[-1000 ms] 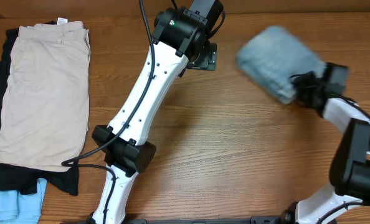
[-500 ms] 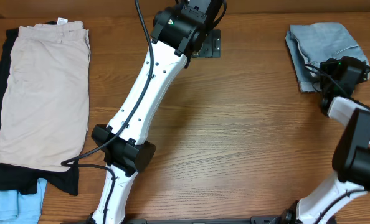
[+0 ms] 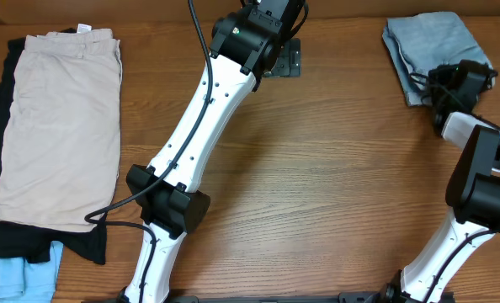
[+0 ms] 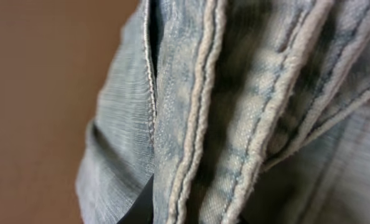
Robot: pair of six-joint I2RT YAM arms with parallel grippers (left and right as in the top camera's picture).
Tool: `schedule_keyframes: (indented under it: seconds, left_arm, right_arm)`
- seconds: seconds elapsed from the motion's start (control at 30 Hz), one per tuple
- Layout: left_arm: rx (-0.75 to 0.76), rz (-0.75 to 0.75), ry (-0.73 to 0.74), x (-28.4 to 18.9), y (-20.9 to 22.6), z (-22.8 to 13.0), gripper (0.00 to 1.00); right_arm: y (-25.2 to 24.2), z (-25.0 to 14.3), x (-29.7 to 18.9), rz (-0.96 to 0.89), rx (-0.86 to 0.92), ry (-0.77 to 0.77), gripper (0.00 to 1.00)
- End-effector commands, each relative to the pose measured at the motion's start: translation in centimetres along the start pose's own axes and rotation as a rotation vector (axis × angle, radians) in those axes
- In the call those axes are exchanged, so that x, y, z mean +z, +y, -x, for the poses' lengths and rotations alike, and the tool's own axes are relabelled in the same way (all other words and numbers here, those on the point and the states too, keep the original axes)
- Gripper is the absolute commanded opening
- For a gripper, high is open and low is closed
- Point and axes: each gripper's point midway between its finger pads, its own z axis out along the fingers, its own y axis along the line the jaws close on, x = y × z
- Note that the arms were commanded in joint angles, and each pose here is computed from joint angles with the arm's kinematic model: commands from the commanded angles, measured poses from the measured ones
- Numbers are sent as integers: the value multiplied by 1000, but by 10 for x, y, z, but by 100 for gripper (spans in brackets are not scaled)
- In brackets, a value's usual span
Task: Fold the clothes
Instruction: 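Carry the folded shorts to the upper right table corner with right gripper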
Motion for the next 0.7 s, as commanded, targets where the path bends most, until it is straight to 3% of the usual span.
schedule_keyframes:
  seconds: [0.0, 0.03, 0.07, 0.1, 0.33, 0.67]
  left_arm:
    - [-22, 28, 7, 1, 8, -2, 100]
    - [-20, 31, 13, 1, 9, -3, 100]
    - [-19, 33, 16, 0, 9, -4, 100]
    - [-18, 35, 21, 0, 10, -5, 100]
    - [-17, 38, 27, 0, 10, -7, 100]
    - [-17, 38, 27, 0, 10, -7, 100]
  right_arm:
    - [39, -4, 0, 100, -107, 25, 23]
    - [45, -6, -2, 123, -133, 44, 43]
    - [50, -8, -3, 144, -149, 62, 76]
    - [56, -11, -7, 166, -164, 85, 100]
    - [85, 12, -60, 149, -186, 134, 100]
    - [141, 41, -203, 171, -364, 145, 100]
